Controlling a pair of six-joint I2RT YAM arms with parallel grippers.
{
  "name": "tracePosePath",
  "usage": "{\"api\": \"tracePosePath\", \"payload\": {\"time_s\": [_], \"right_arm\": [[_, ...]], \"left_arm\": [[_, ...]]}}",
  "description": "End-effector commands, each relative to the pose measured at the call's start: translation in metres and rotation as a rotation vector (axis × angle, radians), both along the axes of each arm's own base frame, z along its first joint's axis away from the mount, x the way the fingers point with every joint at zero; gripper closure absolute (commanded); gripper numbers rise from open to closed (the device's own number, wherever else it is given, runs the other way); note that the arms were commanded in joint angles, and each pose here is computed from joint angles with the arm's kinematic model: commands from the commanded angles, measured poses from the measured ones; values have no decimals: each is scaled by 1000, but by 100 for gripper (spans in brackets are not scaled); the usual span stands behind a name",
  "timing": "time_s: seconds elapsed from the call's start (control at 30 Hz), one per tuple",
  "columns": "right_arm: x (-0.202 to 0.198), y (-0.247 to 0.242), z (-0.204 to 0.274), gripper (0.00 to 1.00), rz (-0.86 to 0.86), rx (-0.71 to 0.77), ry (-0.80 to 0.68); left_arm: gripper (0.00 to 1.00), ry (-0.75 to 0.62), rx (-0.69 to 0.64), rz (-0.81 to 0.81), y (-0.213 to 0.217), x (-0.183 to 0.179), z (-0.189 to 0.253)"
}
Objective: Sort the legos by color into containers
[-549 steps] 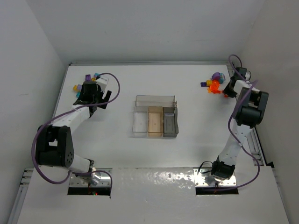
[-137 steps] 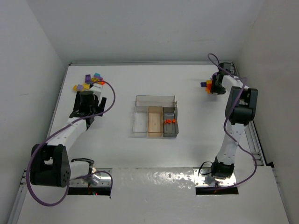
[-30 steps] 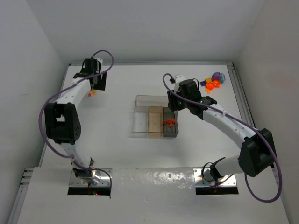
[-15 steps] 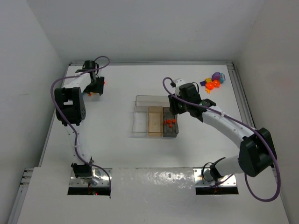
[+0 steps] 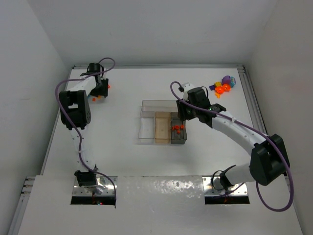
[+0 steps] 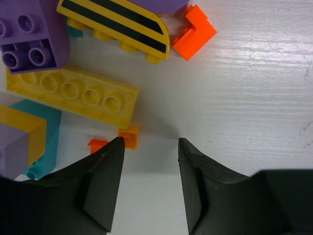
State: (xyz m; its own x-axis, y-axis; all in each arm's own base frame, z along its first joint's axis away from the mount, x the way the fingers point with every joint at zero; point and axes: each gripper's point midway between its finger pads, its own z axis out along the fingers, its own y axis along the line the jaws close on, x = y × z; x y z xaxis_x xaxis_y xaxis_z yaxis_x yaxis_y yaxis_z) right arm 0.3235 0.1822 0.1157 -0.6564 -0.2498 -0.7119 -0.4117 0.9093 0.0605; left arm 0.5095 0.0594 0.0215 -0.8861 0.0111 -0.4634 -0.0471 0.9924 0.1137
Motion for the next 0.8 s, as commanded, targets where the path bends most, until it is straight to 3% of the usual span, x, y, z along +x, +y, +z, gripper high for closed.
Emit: {"api": "tracePosePath", "payload": {"time_s": [0.0,0.3,0.67,0.77], "right_arm": [[12,2,28,53,-15,29,-72],[12,-3,31,53,-20,4,-78],[16,-1,33,53,-6,-7,-79],[17,0,34,53,0,-12,-79]], "left_arm": [[55,-65,-19,23,6,17,13],[56,-63,-6,52,15,16,12],[48,-190,-24,-9,8,27,65],[48,-185,3,1,14,28,62]]}}
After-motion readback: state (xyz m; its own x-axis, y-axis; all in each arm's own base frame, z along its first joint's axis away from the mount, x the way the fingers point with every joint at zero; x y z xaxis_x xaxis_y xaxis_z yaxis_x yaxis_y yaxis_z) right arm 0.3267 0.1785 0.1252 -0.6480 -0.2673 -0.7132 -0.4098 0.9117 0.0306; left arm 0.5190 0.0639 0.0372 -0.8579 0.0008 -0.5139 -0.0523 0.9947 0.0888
